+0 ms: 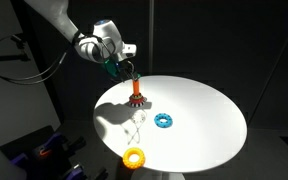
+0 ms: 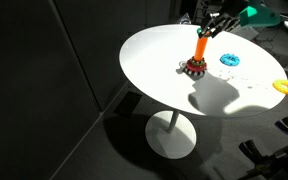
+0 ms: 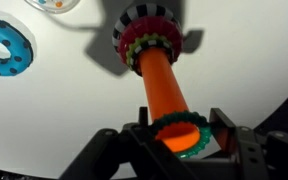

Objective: Move the green toy to the table

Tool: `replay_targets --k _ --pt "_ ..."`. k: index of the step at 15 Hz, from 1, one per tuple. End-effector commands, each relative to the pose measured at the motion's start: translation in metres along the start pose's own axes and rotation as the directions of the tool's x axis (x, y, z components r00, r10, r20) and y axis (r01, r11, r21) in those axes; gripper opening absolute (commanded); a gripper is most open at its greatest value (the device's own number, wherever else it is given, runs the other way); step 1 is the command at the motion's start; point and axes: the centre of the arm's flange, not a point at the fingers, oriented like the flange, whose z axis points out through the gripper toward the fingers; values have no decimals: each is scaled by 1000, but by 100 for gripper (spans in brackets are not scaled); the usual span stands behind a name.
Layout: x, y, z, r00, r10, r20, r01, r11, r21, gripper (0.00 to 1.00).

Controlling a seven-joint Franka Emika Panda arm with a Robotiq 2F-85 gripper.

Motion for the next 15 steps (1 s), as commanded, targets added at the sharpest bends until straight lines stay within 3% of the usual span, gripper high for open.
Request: replay_targets --k 1,6,15 --pt "11 -14 -48 998 33 -49 -33 999 18 38" --pt "17 -3 -78 994 80 -74 -78 997 27 38" --pt "-3 42 -92 982 154 106 -150 988 -38 38"
